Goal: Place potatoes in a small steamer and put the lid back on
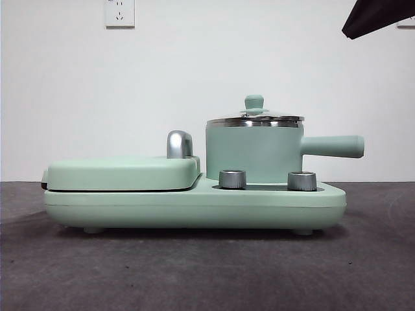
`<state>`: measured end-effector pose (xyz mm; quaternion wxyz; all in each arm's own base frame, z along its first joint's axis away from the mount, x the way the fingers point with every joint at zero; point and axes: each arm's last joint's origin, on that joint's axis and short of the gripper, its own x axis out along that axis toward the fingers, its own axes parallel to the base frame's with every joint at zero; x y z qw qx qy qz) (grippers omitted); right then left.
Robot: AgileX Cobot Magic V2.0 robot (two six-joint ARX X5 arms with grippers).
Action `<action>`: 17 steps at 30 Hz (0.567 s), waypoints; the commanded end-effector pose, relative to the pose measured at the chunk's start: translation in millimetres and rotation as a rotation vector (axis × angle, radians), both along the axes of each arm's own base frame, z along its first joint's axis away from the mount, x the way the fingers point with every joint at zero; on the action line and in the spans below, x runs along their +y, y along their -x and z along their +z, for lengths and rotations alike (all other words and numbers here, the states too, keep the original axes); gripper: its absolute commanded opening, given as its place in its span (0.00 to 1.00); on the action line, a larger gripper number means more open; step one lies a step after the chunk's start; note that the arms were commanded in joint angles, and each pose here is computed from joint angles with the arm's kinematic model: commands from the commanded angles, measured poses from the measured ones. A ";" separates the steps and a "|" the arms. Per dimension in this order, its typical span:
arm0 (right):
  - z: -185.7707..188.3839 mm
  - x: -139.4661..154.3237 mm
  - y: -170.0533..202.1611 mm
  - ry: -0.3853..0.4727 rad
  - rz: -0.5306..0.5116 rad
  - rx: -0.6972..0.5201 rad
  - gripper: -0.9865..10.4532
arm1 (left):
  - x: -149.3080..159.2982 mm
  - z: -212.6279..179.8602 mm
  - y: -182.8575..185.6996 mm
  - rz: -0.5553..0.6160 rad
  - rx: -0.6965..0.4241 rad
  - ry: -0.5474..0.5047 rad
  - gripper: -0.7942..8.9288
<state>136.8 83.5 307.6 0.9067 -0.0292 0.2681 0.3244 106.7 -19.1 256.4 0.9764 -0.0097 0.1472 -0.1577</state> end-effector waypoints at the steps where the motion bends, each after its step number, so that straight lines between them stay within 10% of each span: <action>1: 2.5 1.5 -0.6 -0.010 0.005 -0.008 0.11 | 6.8 -23.5 5.3 0.135 -0.068 -0.010 0.09; 17: 2.5 1.5 -0.7 -0.010 0.005 -0.009 0.11 | 16.6 -99.6 10.1 0.293 -0.184 0.038 0.09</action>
